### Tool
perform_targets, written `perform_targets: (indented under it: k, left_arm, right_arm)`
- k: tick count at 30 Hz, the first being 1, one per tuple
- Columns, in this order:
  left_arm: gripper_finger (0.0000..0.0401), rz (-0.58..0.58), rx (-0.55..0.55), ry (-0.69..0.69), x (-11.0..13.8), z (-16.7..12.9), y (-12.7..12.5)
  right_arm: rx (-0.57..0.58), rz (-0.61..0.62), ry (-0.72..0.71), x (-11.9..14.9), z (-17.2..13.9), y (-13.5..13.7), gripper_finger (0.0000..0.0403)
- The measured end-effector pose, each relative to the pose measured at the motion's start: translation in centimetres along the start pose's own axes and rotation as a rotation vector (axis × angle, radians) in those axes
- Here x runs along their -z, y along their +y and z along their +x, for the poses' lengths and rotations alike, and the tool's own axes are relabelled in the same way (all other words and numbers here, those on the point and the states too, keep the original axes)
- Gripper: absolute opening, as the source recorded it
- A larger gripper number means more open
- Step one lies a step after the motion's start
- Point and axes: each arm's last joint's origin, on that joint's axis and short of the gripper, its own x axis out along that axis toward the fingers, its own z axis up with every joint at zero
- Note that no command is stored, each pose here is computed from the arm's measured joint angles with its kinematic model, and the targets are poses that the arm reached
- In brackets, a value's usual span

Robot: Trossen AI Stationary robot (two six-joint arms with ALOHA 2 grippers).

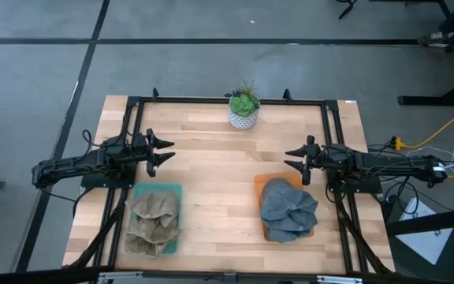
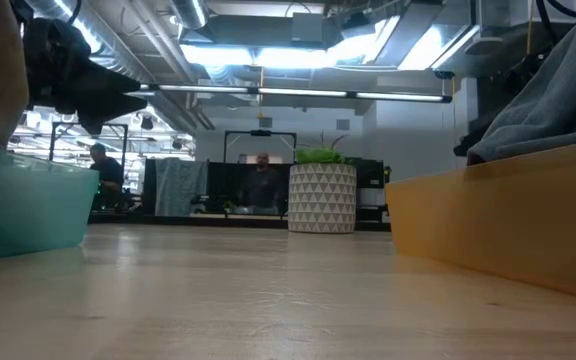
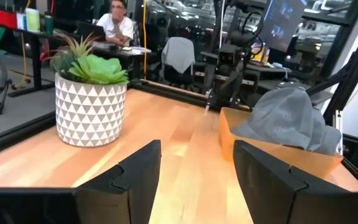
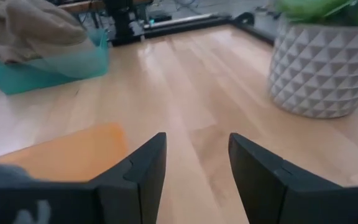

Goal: Pick & Place hat
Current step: Return to Home Position

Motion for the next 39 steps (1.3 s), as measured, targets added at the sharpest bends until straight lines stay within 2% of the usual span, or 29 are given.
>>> perform_targets:
  k: [9, 18, 39]
  left_arm:
    - [0.0198, -0.003, -0.002, 0.006, 0.05, 0.03, 0.01]
    - [0.0198, -0.003, -0.002, 0.006, 0.05, 0.03, 0.01]
    - [0.0198, -0.003, -0.001, 0.006, 0.04, 0.03, 0.01]
  right_arm:
    - [-0.041, 0.001, 0.042, 0.35, 0.16, 0.11, 0.0172]
    - [0.061, -0.036, 0.01, 0.14, 0.13, -0.17, 0.0172]
    - [0.059, -0.037, 0.009, 0.12, 0.13, -0.17, 0.0172]
